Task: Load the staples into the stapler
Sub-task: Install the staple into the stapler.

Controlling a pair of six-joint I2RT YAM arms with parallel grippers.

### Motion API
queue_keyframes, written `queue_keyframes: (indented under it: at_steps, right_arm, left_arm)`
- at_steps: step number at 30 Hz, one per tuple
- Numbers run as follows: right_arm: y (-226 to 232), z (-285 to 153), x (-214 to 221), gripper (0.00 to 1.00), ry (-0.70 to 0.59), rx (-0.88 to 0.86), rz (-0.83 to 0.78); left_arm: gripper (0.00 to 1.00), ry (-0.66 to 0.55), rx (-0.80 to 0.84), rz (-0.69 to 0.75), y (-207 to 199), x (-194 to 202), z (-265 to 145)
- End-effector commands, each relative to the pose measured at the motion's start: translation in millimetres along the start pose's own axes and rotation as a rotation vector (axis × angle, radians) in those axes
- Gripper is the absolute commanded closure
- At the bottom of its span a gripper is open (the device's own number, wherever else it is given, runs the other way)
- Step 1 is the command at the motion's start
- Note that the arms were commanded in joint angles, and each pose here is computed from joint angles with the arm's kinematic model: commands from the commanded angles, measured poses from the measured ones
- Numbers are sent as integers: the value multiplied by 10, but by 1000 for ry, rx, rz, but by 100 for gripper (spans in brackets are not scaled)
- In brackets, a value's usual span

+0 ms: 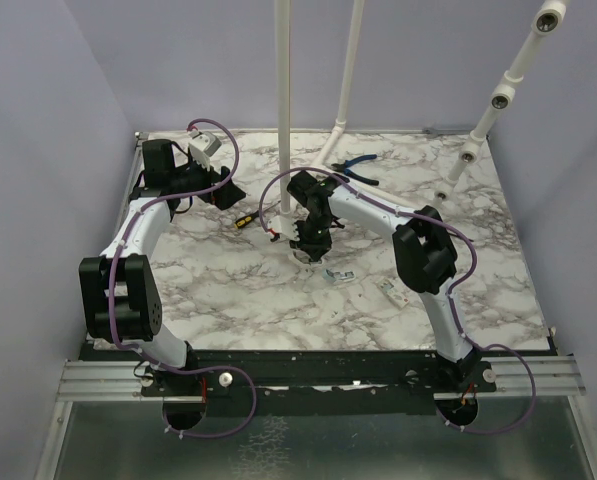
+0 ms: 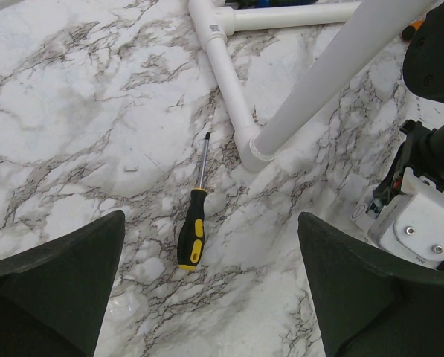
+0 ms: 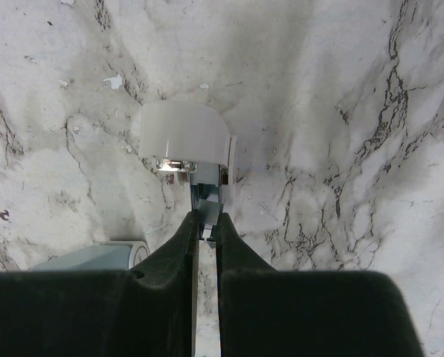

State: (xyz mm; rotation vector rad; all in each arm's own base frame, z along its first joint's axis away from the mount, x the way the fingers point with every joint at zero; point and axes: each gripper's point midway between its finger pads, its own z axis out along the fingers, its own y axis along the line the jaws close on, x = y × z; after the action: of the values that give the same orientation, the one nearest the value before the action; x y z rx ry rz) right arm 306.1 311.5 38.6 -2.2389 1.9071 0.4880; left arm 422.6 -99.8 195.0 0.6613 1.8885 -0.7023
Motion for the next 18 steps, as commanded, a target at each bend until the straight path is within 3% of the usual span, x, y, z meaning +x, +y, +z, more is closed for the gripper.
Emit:
queue_keyframes:
  at_steps: [1, 18]
  right_arm:
    - [25, -54, -56, 93, -14, 15, 3]
    - [38, -159, -99, 93, -22, 28, 28]
  left_arm:
    - [1, -9, 24, 7, -49, 4, -38]
    - [1, -18, 26, 11, -72, -39, -58]
